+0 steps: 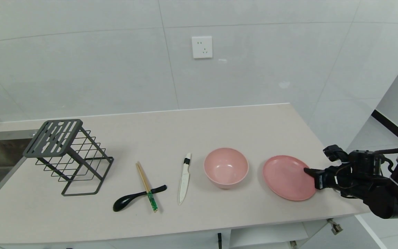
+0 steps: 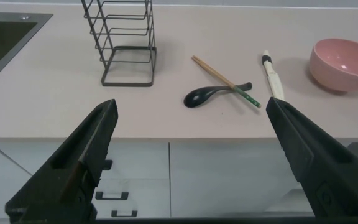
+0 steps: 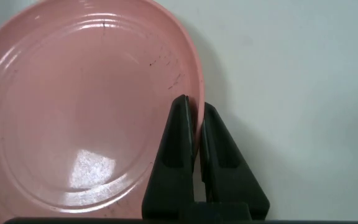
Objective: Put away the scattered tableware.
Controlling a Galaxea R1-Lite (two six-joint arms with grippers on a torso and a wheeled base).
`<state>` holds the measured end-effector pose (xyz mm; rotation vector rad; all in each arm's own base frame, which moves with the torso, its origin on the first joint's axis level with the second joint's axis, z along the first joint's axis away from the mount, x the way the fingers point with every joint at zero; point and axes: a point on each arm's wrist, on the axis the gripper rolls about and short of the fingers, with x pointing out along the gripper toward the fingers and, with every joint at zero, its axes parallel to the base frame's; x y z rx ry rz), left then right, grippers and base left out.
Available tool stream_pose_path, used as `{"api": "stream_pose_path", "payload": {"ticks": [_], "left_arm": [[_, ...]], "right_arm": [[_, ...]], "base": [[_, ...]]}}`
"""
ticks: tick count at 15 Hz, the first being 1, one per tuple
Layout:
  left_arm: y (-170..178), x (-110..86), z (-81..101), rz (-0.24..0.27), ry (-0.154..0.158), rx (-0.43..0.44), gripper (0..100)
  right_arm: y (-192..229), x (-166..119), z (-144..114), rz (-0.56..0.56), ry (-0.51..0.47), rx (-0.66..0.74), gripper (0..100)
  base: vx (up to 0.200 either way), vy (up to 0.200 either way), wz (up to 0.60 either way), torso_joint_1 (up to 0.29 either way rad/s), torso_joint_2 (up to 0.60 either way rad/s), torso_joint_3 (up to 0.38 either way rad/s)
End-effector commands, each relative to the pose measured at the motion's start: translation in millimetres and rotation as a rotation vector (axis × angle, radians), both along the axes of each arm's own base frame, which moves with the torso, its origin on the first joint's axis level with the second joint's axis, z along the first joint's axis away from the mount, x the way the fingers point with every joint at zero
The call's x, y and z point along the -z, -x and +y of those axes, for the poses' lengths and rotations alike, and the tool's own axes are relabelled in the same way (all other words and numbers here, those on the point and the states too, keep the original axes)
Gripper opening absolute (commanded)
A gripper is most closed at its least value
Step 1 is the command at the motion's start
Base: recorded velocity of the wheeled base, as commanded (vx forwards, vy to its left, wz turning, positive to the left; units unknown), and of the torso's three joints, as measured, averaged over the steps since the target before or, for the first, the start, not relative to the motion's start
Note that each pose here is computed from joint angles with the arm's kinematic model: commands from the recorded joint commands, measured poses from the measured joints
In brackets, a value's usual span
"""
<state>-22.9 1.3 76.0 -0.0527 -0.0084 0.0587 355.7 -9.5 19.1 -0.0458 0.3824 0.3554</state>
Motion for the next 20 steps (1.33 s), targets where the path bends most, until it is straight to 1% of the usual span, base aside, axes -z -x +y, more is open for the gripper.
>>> {"api": "stream_pose_path", "payload": {"ticks": [1,3,5,6,8,9,10,11,12,13,14,15,17,18,19,20], "left_arm": [[-0.1,-0.1,0.0,0.001,0.000,-0.001,100],[-0.1,0.1,0.0,0.003,-0.007,-0.001,100],[-0.1,0.1,-0.1,0.004,-0.028,0.002,100],[-0.1,-1.2,-0.3,-0.008,-0.043,0.008,100],[0.4,-9.4,-0.2,-0.087,-0.047,0.007,100],[1.5,-17.4,-0.2,-0.166,-0.060,0.004,100],[1.5,-17.4,-0.2,-0.166,-0.058,0.005,100],[1.9,-18.6,-0.9,-0.170,-0.065,0.032,100],[3.7,-24.7,-1.9,-0.178,-0.073,0.078,100],[3.7,-36.3,-2.9,-0.137,-0.082,0.122,100],[4.0,-47.8,-3.4,-0.111,-0.085,0.151,100],[0.8,-64.9,-4.0,-0.068,-0.083,0.200,100],[-18.0,-90.6,-5.1,-0.007,-0.082,0.265,100],[-31.3,-100.9,-5.9,0.010,-0.083,0.297,100],[-47.8,-111.2,-7.8,0.011,-0.086,0.343,100],[-60.3,-116.7,-9.7,0.011,-0.086,0.380,100]], "right_arm": [[16.0,-62.5,5.0,-0.174,0.009,-0.017,0],[38.8,-90.4,5.4,-0.244,0.022,-0.020,0],[57.9,-102.0,6.6,-0.270,0.024,-0.022,0],[70.9,-109.2,7.6,-0.288,0.024,-0.023,0],[84.6,-115.3,8.9,-0.307,0.025,-0.026,0],[96.5,-118.1,9.7,-0.313,0.025,-0.028,0],[103.0,-121.6,9.9,-0.325,0.025,-0.028,0],[110.0,-127.7,10.2,-0.348,0.026,-0.027,0],[114.1,-131.5,10.3,-0.364,0.027,-0.027,0],[120.6,-136.3,10.5,-0.385,0.028,-0.029,0],[125.5,-139.0,10.7,-0.398,0.030,-0.029,0],[131.9,-140.7,11.2,-0.406,0.027,-0.042,0],[136.1,-141.4,11.4,-0.412,0.031,-0.048,0],[137.7,-142.2,11.8,-0.418,0.031,-0.049,0],[141.1,-143.7,13.9,-0.428,0.031,-0.059,0],[144.4,-144.2,17.5,-0.431,0.026,-0.075,0]], "base": [[0.000,0.000,0.00,0.000,0.00,0.000],[0.000,0.000,0.00,0.000,0.00,0.000],[0.000,0.000,0.00,0.000,0.00,0.000],[0.000,0.000,0.00,0.000,0.00,0.000],[0.000,0.000,0.00,0.000,0.00,0.000],[0.000,0.000,0.00,0.000,0.00,0.000],[0.000,0.000,0.00,0.000,0.00,0.000],[0.000,0.000,0.00,0.000,0.00,0.000],[0.000,0.000,0.00,0.000,0.00,0.000],[0.000,0.000,0.00,0.000,0.00,0.000],[0.000,0.000,0.00,0.000,0.00,0.000],[0.000,0.000,0.00,0.000,0.00,0.000],[0.000,0.000,0.00,0.000,0.00,0.000],[0.000,0.000,0.00,0.000,0.00,0.000],[0.000,0.000,0.00,0.000,0.00,0.000],[0.000,0.000,0.00,0.000,0.00,0.000]]}}
